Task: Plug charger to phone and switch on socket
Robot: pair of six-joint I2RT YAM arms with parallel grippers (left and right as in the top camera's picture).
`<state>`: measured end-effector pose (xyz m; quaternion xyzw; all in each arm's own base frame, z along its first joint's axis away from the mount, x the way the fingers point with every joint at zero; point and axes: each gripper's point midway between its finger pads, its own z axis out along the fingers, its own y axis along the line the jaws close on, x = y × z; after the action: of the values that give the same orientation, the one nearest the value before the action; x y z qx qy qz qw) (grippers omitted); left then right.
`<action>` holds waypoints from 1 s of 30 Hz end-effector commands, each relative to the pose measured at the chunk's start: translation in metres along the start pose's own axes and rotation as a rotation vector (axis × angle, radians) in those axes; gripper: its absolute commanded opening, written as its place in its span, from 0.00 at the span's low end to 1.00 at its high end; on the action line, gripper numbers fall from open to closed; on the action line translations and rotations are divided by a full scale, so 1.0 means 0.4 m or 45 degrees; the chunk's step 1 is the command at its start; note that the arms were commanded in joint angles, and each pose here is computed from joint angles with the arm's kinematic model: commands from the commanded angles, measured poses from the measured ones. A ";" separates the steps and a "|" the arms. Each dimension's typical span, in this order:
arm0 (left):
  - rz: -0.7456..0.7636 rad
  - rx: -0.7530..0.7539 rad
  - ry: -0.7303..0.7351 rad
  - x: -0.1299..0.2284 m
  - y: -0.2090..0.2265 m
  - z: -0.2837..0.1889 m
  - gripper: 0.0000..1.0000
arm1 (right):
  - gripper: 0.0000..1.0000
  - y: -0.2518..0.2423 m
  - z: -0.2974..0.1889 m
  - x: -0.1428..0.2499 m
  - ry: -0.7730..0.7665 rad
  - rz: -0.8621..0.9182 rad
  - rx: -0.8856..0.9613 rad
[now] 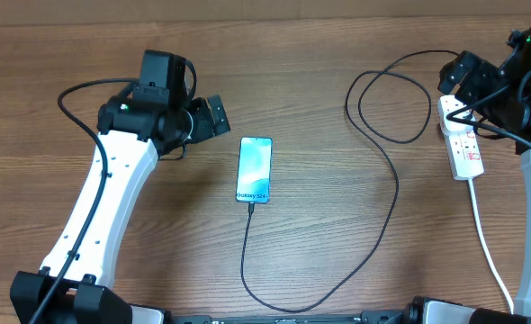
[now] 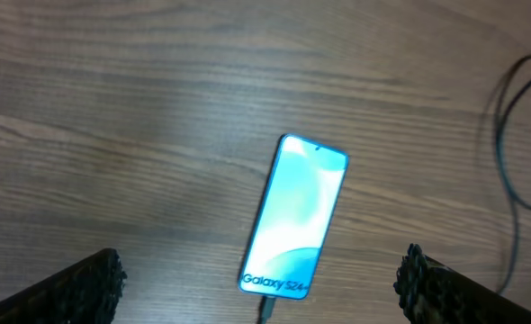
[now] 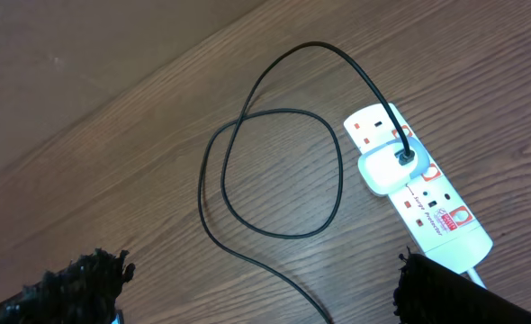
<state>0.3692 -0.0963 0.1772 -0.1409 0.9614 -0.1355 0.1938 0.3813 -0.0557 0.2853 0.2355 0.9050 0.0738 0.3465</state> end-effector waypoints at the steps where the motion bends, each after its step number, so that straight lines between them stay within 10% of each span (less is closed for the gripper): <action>1: 0.034 -0.045 0.014 0.032 0.033 0.034 0.99 | 1.00 0.012 -0.035 -0.017 -0.052 -0.013 -0.019; 30: 0.274 0.304 -0.563 0.210 0.128 0.146 1.00 | 1.00 0.012 -0.035 -0.017 -0.052 -0.014 -0.019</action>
<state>0.3135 -0.0894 0.0785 -0.0657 0.8890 -0.1993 0.4070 0.3814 -0.0557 0.2853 0.2354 0.9050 0.0740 0.3467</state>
